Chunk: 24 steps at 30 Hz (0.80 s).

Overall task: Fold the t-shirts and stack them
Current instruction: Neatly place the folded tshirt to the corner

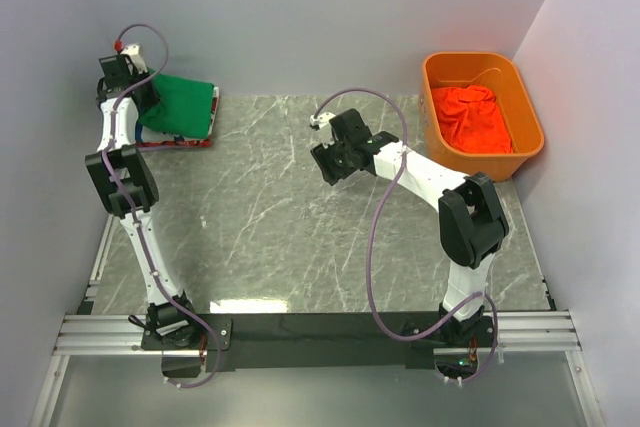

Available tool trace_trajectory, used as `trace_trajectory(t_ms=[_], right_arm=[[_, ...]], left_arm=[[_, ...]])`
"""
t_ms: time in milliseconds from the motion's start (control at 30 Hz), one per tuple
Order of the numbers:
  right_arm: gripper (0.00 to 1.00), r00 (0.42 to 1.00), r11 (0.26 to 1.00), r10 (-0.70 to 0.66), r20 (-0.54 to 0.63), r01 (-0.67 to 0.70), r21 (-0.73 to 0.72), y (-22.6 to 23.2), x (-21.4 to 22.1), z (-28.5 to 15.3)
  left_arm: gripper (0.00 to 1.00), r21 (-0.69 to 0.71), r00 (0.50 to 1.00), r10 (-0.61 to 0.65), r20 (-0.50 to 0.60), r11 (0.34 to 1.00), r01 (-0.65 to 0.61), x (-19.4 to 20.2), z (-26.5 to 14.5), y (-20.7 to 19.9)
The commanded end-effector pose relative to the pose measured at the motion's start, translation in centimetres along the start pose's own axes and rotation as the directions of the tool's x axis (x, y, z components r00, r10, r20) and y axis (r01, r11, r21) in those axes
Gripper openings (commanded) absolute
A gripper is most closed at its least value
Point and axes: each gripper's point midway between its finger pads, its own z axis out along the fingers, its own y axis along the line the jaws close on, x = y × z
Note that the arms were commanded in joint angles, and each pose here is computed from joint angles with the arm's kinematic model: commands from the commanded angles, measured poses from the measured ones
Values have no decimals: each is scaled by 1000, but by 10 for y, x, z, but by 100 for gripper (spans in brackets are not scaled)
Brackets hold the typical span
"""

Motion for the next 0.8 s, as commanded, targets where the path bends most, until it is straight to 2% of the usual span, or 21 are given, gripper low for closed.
trace_trajectory(t_ms=[0,67,167,200,233,367,500,567,600,667,767], right_arm=[[60,999,1000,-9,31,9,0,-1,-13,-5],[60,999,1000,-11,34,11,5,-2,-13,-6],[61,999,1000,-13,42,12,16,-4,-15,-9],[62,999,1000,-16,47,16,20,-4,-17,-10],[64,998,1000,-17,53,16,26,-6,-18,-13],[68,997,999,-12,76,8,53,-15,-23,-25],[70,995,997,10,104,-18,71,-29,-28,-41],[71,992,997,32,118,-41,71,-38,-31,-49],[72,990,996,49,136,-59,73,-47,-33,-56],[73,989,994,57,139,-69,79,-57,-32,-62],[73,986,991,83,146,-97,92,-77,-31,-74]], left_arm=[[7,-17,986,57,160,998,-55,-52,-8,15],[11,-42,980,107,165,994,-101,-54,-10,23],[25,-75,977,149,151,987,-139,-54,-14,29],[39,-93,976,155,155,986,-142,-59,-20,32],[42,-102,976,159,151,984,-144,-59,-22,33],[48,-150,965,214,152,970,-191,-73,-43,38],[51,-178,947,247,203,961,-213,-107,-83,34],[54,-195,944,250,215,958,-209,-115,-96,33],[60,-212,942,254,218,955,-209,-121,-107,32],[61,-249,944,247,218,950,-191,-128,-120,36],[59,-122,952,213,220,974,-190,-123,-140,14]])
